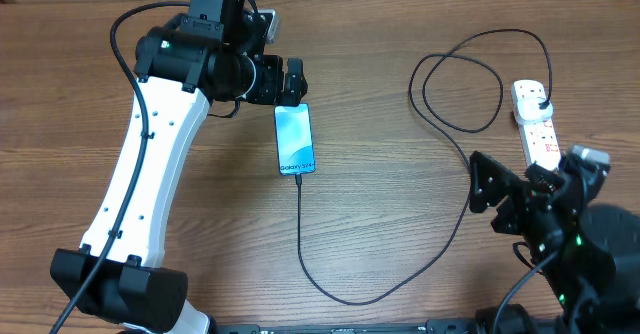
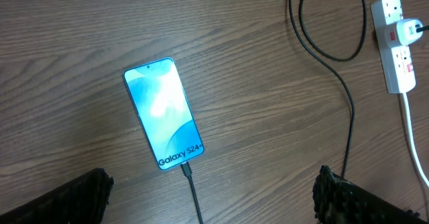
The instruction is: Plug charger to phone and switch on socket
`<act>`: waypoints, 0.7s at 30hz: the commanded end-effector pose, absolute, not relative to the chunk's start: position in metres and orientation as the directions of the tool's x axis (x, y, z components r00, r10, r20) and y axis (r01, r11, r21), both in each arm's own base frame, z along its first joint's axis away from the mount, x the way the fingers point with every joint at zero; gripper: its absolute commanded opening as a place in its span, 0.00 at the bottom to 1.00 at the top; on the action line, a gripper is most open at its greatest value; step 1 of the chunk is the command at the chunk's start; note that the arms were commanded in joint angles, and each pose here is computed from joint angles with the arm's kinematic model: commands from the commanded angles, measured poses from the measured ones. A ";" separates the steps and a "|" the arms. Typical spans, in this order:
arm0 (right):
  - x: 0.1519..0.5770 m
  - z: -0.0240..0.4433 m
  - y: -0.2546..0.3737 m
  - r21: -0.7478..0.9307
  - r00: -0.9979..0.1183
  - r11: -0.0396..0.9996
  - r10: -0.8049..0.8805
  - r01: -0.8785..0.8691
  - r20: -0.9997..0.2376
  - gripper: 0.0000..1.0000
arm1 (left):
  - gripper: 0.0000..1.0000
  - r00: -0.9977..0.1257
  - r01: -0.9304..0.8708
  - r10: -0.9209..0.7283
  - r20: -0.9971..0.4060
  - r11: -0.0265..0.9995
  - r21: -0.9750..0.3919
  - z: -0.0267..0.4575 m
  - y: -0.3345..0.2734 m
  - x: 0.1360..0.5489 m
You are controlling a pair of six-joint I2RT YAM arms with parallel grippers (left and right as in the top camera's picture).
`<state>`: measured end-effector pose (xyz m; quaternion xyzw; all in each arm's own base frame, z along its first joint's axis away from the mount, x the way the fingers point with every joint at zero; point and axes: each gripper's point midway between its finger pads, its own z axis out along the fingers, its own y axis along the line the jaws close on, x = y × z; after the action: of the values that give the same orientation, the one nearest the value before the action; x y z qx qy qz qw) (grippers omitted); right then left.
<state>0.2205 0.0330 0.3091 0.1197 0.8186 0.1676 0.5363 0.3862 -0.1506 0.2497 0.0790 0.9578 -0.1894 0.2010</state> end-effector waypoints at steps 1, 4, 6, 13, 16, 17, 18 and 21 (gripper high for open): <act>0.221 0.306 0.022 0.360 -0.301 0.933 0.346 0.009 -0.889 1.00 | 1.00 -0.903 0.233 0.075 -0.422 0.912 -0.337 0.253 -0.154 0.387; 0.223 0.300 0.019 0.362 -0.197 0.932 0.350 -0.022 -0.916 1.00 | 1.00 -0.903 0.233 0.075 -0.422 0.912 -0.337 0.253 -0.154 0.387; 0.226 0.292 0.019 0.363 -0.139 0.931 0.355 -0.044 -0.925 1.00 | 1.00 -0.903 0.233 0.075 -0.422 0.912 -0.338 0.253 -0.154 0.387; 0.231 0.255 0.030 0.317 -0.102 0.940 0.306 -0.126 -0.947 1.00 | 1.00 -0.903 0.233 0.075 -0.422 0.912 -0.337 0.253 -0.154 0.387; 0.230 0.238 0.033 0.294 -0.080 0.944 0.285 -0.150 -0.955 1.00 | 1.00 -0.903 0.233 0.075 -0.422 0.912 -0.338 0.253 -0.154 0.387; 0.229 0.233 0.035 0.271 -0.071 0.948 0.262 -0.168 -0.962 1.00 | 1.00 -0.903 0.233 0.075 -0.422 0.912 -0.338 0.253 -0.154 0.387; 0.228 0.230 0.037 0.251 -0.061 0.950 0.244 -0.183 -0.968 1.00 | 0.99 -0.903 0.233 0.075 -0.422 0.912 -0.337 0.253 -0.154 0.387; 0.228 0.214 0.044 0.217 -0.061 0.950 0.208 -0.224 -0.976 1.00 | 1.00 -0.903 0.233 0.075 -0.422 0.912 -0.337 0.253 -0.154 0.387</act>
<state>0.2290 0.0356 0.2255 0.0366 0.7135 0.1626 0.6805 0.3862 -0.1506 0.2497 0.0790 0.9579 -0.1892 0.2011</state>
